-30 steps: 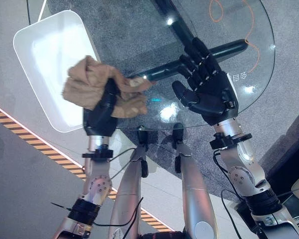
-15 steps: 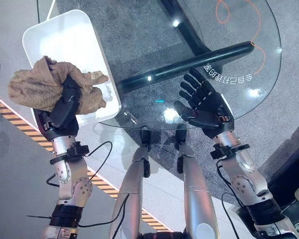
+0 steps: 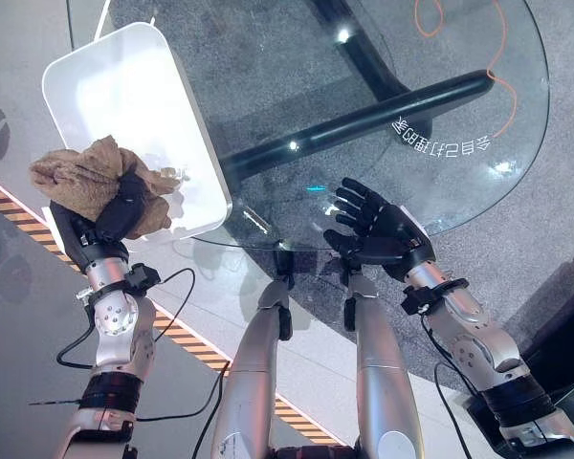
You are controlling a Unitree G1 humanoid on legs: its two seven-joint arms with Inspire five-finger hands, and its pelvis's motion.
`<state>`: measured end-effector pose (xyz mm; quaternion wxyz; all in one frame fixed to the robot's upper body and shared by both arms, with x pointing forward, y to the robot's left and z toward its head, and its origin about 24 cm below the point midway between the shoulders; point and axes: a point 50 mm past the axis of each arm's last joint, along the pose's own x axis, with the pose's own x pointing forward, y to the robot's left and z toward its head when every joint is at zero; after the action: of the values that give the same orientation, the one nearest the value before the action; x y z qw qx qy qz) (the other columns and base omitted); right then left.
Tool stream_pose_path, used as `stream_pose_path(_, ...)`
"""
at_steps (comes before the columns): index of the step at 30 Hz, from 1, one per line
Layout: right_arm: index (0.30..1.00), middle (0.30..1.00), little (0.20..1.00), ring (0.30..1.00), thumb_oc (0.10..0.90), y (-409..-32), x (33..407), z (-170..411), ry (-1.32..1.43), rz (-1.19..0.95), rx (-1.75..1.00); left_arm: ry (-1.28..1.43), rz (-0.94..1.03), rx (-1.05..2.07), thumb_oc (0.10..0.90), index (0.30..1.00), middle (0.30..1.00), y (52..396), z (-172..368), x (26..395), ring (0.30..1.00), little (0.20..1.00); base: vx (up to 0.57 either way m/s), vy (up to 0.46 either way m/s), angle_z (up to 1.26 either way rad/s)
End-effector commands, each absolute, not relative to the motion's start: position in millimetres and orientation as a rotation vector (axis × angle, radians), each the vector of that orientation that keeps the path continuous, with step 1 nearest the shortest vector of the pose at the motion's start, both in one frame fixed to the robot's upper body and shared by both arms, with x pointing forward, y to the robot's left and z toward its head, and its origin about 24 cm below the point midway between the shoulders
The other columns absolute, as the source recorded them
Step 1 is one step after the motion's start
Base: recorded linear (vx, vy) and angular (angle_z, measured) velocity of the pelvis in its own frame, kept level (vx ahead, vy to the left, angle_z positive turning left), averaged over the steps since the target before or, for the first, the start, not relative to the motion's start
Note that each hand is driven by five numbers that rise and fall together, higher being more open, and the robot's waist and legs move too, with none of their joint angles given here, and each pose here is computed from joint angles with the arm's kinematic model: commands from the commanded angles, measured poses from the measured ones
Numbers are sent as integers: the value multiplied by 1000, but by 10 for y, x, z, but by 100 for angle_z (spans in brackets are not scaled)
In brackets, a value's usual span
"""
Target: Wipe the table with a cloth and put it in the basket.
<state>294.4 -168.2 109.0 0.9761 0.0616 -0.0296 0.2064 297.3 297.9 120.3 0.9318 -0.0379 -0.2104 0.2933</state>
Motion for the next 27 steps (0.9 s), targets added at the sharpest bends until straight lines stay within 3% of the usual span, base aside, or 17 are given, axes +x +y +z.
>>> stream_pose_path(1,900,900,900,900,800,-1589,2910,1314,-151,542,129,-661,726,21,100,300,300,3358,1875,2931,300,200,5,116,-1)
stream_pose_path(8,900,900,900,900,800,-1547,3008,1346,-125,539,103,-580,796,43,100,300,300,3501,2139,3142,300,200,0,86,-1)
stream_pose_path(22,900,900,900,900,800,-1512,3116,1353,-102,530,111,-450,791,80,100,300,300,3465,2325,3415,300,200,1,21,-1)
stream_pose_path(25,900,900,900,900,800,-1498,3143,1366,-106,529,114,-388,801,81,501,644,644,3485,2322,3461,644,601,0,0,0)
stream_pose_path(26,900,900,900,900,800,-1495,3151,1381,-110,529,118,-366,800,81,800,900,900,3501,2312,3470,900,900,0,0,0)
stream_pose_path(27,900,900,900,900,800,-1492,3153,1392,-112,528,119,-356,802,75,800,900,900,3507,2308,3476,900,900,0,0,0)
